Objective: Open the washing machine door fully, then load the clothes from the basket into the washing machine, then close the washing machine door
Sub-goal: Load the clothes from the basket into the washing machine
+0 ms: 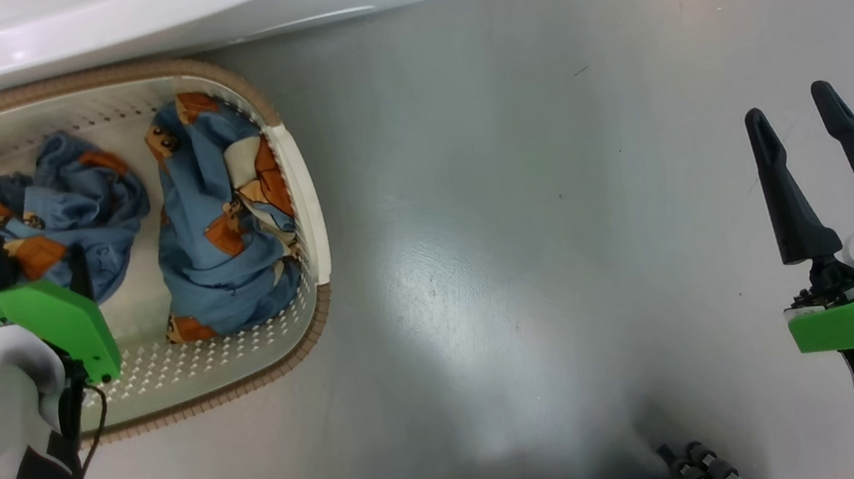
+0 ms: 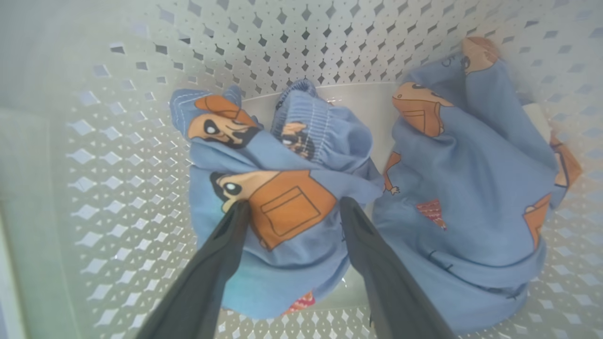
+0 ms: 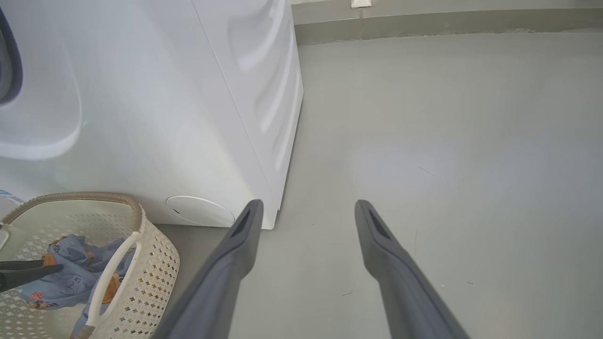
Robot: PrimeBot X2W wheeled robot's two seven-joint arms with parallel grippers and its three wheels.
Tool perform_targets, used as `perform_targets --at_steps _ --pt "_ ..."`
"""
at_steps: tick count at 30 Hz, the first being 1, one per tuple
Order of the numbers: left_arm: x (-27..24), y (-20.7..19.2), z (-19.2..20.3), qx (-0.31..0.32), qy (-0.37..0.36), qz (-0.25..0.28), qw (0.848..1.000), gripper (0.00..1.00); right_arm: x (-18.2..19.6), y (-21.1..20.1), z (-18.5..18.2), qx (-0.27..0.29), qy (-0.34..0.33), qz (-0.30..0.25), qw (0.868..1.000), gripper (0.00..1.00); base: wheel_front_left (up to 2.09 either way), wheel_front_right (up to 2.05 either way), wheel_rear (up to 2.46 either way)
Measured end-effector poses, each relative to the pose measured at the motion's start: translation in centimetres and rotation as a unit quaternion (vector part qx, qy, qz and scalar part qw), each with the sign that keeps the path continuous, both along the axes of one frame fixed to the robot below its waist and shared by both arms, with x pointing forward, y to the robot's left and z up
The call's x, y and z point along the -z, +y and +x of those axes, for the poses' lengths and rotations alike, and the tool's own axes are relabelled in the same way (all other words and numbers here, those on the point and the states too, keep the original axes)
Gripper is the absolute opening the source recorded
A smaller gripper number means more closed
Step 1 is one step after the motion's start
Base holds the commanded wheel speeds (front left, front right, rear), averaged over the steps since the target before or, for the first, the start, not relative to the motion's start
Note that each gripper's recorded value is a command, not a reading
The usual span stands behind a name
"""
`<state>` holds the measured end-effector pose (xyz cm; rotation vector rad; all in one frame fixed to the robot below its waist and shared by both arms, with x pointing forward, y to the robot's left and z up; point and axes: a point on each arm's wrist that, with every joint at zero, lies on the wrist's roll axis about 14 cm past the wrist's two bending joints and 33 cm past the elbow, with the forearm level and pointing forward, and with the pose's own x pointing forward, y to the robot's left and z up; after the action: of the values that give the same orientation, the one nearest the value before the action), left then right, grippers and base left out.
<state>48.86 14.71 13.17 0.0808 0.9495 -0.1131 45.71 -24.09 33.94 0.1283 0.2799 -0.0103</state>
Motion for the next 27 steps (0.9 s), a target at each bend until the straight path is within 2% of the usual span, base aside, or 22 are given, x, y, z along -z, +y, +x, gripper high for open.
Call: perform_targets --at_steps 1,2,3,4,5,6,7,8,11,22,27 --pt "0.0 0.0 0.0 0.002 0.0 0.0 1.0 1.0 0.0 0.0 0.0 -0.001 0.0 0.0 1.0 1.0 0.0 0.0 0.0" --pt "0.0 0.0 0.0 0.003 0.0 0.001 1.0 0.83 0.0 0.1 0.1 -0.001 0.0 0.001 1.0 1.0 0.0 0.0 0.0" --pt "0.1 -0.1 -0.1 0.004 0.002 0.001 1.0 0.5 0.0 0.2 0.2 -0.003 -0.002 0.001 1.0 1.0 0.0 0.0 0.0" --pt "0.2 -0.1 -0.1 0.006 0.004 0.001 1.0 0.42 -0.1 0.3 0.4 -0.004 -0.005 0.002 1.0 1.0 0.0 0.0 0.0" --pt "0.2 -0.1 -0.2 0.007 0.005 0.001 1.0 0.42 -0.2 0.4 0.5 -0.005 -0.007 0.002 1.0 1.0 0.0 0.0 0.0" --pt "0.2 -0.1 -0.2 0.007 0.005 0.002 1.0 0.14 -0.2 0.5 0.7 -0.007 -0.008 0.003 1.0 1.0 0.0 0.0 0.0" --pt "0.2 -0.1 -0.2 0.008 0.005 0.002 1.0 0.14 -0.2 0.6 0.6 -0.008 -0.008 0.004 1.0 1.0 0.0 0.0 0.0" --pt "0.2 -0.1 -0.1 0.009 0.005 0.002 1.0 0.05 -0.2 0.6 0.6 -0.009 -0.007 0.004 1.0 1.0 0.0 0.0 0.0" --pt "0.1 0.1 0.0 0.009 0.003 0.003 1.0 0.0 -0.3 0.6 0.6 -0.009 -0.008 0.004 1.0 1.0 0.0 0.0 0.0" --pt "-2.5 -0.4 1.0 -0.017 -0.035 -0.021 0.999 0.0 -2.0 0.9 1.1 -0.013 -0.031 0.008 0.999 1.0 0.0 0.0 0.0" --pt "-5.6 -0.6 2.6 -0.041 -0.085 -0.045 0.995 0.0 -3.6 1.1 1.3 -0.016 -0.05 0.009 0.999 1.0 0.0 0.0 0.0"
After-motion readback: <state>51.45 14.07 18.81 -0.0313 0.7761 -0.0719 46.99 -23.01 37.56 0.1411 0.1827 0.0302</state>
